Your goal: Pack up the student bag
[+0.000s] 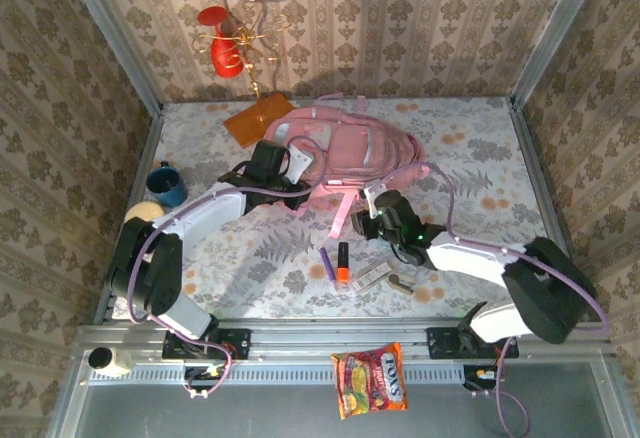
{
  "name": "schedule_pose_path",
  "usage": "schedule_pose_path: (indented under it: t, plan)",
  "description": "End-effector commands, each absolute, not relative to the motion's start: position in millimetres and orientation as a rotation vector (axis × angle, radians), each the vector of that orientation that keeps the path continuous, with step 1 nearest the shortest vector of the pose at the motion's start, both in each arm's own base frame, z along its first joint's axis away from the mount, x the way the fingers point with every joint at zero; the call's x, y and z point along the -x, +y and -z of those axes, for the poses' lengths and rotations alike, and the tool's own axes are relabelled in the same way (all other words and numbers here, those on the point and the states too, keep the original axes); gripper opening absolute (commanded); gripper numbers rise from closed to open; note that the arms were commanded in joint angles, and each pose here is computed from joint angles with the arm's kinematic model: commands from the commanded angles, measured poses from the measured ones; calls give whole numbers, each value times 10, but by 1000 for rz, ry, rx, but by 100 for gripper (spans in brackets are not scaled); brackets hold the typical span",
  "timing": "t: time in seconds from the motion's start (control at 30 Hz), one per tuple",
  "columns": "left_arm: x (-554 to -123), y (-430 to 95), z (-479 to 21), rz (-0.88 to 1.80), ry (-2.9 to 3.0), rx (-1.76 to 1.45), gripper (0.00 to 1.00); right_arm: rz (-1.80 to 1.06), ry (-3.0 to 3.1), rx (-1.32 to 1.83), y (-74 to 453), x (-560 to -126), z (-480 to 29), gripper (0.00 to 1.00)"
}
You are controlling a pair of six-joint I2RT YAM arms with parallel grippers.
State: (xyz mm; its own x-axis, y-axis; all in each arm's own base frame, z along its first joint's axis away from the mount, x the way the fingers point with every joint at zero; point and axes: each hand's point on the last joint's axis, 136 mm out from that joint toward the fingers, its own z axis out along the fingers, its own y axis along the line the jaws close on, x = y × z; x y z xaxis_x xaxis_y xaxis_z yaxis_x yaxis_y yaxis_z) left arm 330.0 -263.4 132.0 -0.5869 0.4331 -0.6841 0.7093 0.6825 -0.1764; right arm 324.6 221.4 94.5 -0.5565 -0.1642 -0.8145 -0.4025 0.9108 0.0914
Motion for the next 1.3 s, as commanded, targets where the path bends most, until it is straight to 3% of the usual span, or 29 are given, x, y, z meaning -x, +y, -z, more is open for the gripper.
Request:
schedule_pose_path:
  t: [0.0,0.23,0.37,0.47,0.57,1.03,1.2,1.27]
  plan:
    - [-3308,-2768,-1671,674,2180,-840,0,-236,2052,342,2235,-3552,-1139,40]
    - [-3295,-2817,-1633,679,2186,-854,0,-222,1994,321,2363,-3729,-1267,39]
    - [-3298,-2819,-1624,680,2189,-852,0,-187,1975,286,2334,-3764,-1343,33]
    - [-3300,-2817,-1619,678,2190,-853,0,-127,1977,228,2216,-3788,-1357,20]
    - [-3306,-2799,-1599,660,2195,-857,0,-69,1978,170,2069,-3771,-1375,0]
    - [-3402,-2586,-1411,473,2210,-901,0,21,2106,-202,856,-3519,-1141,0]
    - [-3408,-2538,-1380,465,2200,-909,0,-79,2163,-208,748,-3547,-1089,0]
    - [-3455,-2473,-1333,429,2208,-895,0,-214,2168,-87,946,-3557,-1151,0]
